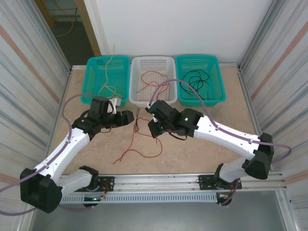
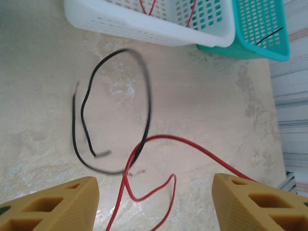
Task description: Untangle the cables
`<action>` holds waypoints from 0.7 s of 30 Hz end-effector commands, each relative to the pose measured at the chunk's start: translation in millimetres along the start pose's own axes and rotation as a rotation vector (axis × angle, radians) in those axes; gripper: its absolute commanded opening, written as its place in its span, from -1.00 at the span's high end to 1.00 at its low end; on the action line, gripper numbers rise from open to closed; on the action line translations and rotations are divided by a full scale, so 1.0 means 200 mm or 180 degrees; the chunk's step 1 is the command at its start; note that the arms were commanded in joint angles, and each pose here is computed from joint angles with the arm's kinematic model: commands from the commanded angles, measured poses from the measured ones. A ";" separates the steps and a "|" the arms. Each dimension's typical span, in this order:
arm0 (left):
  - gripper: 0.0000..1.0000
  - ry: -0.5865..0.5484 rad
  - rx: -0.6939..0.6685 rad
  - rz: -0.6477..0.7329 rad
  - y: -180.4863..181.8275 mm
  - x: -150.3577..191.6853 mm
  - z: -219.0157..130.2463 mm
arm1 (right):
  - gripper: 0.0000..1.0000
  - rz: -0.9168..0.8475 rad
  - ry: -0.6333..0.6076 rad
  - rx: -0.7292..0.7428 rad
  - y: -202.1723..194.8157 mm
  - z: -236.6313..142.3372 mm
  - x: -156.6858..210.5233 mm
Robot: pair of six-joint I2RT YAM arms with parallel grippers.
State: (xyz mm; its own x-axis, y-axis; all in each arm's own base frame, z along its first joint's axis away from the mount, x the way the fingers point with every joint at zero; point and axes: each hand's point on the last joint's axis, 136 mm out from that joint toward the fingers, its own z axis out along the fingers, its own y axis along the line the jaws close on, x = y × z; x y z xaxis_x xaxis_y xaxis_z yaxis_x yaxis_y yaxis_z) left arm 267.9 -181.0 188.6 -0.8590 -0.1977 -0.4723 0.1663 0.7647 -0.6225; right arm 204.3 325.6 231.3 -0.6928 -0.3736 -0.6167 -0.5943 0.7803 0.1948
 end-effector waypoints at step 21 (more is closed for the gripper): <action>-0.09 -0.0120 0.0442 0.0363 -0.26 -0.04 0.01 | 0.96 -0.0067 -0.1529 -0.0562 0.11 -0.74 -0.44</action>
State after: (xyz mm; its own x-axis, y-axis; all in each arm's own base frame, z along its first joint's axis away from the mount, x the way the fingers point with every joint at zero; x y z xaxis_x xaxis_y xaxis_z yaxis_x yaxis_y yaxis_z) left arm 261.8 -219.4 213.8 -0.8360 -0.1407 -0.5304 0.3033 0.6870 -0.6603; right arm 192.1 312.3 356.4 -0.5291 -0.1741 -0.8305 -0.6726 0.6828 0.2854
